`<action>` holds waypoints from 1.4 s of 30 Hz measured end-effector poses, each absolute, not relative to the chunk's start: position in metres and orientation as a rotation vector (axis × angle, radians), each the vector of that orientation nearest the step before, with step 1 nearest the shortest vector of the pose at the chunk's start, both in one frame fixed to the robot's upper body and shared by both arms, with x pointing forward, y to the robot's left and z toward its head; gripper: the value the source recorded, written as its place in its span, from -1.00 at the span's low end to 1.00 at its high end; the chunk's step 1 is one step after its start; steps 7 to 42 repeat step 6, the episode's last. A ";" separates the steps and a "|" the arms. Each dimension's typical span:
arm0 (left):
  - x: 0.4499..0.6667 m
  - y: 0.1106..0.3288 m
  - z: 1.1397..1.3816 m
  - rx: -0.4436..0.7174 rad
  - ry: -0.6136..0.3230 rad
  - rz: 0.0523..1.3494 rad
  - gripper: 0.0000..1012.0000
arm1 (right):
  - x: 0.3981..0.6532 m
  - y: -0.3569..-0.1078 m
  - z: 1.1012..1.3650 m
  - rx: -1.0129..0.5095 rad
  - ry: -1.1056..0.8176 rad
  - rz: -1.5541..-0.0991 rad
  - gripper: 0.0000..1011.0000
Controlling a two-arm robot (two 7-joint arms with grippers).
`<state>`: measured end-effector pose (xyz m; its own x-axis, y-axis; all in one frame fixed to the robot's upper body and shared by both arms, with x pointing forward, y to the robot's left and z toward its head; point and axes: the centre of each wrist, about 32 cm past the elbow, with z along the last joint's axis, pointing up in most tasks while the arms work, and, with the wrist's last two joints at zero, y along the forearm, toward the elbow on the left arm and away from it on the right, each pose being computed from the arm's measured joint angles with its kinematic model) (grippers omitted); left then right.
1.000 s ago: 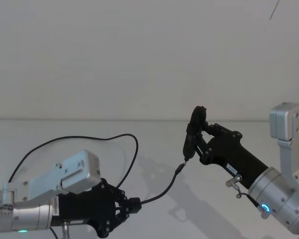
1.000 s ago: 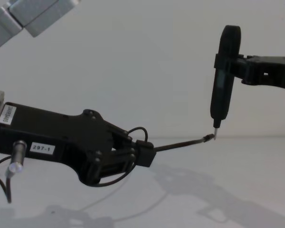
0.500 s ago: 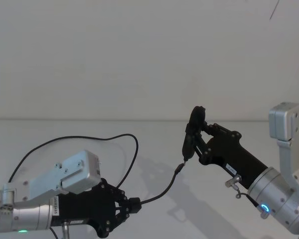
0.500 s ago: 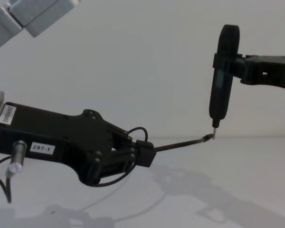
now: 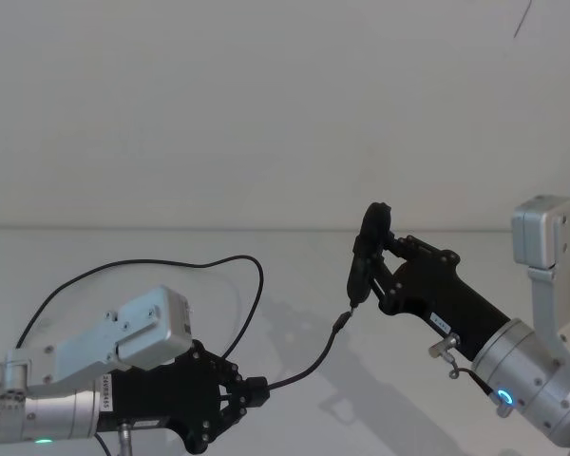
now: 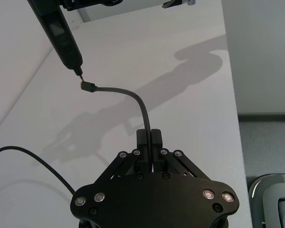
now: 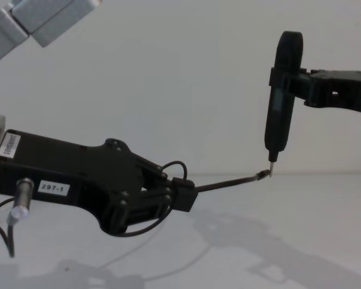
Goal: Pick up the data cable with the one hand.
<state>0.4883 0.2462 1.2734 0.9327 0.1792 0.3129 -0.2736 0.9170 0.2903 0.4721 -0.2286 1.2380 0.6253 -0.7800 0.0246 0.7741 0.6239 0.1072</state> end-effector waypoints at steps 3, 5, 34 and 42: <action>0.488 0.246 1.273 0.337 -0.286 0.236 -0.89 | 0.472 -0.229 1.238 0.089 -0.071 -0.893 -0.44; 0.488 0.246 1.273 0.337 -0.286 0.236 -0.89 | 0.472 -0.229 1.238 0.089 -0.071 -0.893 -0.44; 0.488 0.246 1.273 0.337 -0.286 0.236 -0.89 | 0.472 -0.229 1.238 0.089 -0.071 -0.893 -0.44; 0.488 0.246 1.273 0.337 -0.286 0.236 -0.89 | 0.472 -0.229 1.238 0.089 -0.071 -0.893 -0.44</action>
